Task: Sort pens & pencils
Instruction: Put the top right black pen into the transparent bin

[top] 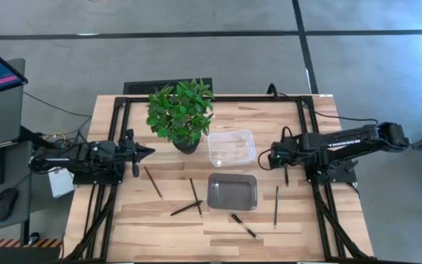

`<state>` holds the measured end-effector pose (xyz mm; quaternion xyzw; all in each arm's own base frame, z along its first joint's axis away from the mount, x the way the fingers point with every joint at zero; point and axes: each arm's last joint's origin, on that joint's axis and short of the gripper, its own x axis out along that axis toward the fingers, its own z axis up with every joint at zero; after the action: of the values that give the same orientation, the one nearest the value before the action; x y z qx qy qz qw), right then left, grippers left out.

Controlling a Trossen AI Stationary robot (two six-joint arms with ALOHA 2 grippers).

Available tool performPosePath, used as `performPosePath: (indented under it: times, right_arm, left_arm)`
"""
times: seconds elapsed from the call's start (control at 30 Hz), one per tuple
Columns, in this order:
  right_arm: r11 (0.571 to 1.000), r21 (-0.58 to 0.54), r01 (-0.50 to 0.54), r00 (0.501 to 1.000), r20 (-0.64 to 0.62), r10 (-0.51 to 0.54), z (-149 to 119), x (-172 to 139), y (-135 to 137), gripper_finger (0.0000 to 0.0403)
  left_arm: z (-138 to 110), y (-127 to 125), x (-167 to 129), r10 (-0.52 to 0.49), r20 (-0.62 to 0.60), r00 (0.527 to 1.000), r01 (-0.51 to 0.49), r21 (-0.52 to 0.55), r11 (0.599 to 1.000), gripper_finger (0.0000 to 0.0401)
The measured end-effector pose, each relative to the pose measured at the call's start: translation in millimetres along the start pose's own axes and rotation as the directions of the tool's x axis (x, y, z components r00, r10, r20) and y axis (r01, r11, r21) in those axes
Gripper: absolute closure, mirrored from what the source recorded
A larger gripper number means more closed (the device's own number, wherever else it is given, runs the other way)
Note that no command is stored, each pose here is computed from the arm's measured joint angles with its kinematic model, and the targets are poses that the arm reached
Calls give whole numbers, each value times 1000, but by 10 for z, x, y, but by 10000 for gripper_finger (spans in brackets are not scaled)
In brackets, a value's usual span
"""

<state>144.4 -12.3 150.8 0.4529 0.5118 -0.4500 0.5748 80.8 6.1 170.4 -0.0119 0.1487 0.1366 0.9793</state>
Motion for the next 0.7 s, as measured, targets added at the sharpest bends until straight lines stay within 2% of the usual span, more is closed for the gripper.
performPosePath:
  times: [0.2,0.43,0.7]
  right_arm:
    - [998,56,6,1000,2,-6,31,100,-37,117]
    - [996,57,69,998,-12,-69,38,191,-22,117]
    - [995,60,85,996,-43,-82,42,242,11,117]
  left_arm:
    - [0,0,0,0,0,1000,0,0,1000,401]
    - [0,0,0,0,-1,1000,0,1,1000,401]
    - [0,0,0,0,0,1000,0,2,1000,401]
